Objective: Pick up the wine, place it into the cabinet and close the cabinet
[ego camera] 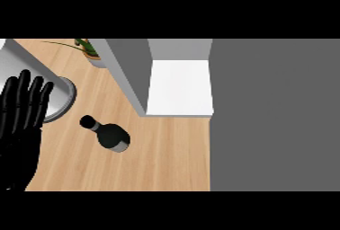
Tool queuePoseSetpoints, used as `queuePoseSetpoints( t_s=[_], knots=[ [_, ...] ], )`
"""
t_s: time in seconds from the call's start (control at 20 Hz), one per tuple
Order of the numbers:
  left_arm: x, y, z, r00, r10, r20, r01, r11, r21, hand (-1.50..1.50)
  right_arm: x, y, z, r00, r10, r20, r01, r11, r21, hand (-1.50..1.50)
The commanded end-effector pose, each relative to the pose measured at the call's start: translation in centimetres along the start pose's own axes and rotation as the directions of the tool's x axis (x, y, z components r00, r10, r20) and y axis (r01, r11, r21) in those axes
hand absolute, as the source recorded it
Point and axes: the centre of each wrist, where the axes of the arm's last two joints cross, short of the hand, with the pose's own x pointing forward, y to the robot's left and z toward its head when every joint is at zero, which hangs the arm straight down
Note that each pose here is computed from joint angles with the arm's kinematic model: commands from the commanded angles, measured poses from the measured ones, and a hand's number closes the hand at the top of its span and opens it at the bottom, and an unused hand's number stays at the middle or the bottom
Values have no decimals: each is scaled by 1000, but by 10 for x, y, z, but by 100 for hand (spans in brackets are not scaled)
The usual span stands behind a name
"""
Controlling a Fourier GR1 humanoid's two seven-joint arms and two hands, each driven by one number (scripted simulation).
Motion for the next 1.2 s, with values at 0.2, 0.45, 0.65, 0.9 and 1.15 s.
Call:
queuePoseSetpoints(
  t_s=[0.2,0.45,0.65,0.9,1.15],
  knots=[
    [-15,-68,27,997,-76,32,76,997,23,-150,4,-9,25,997,-74,-30,73,997,-33,-150],
    [-10,-91,24,957,252,-142,-245,967,70,-150,32,7,48,974,-157,-166,184,969,166,-150],
    [7,-124,31,955,261,-140,-254,965,67,-150,35,-1,49,972,-155,-175,187,966,179,-150],
    [39,-144,37,953,274,-127,-268,961,62,-150,65,-8,51,975,-149,-163,176,970,166,-150],
    [49,-150,25,952,271,-141,-264,962,71,-150,84,7,37,970,-172,-174,203,963,176,-150]
  ],
)
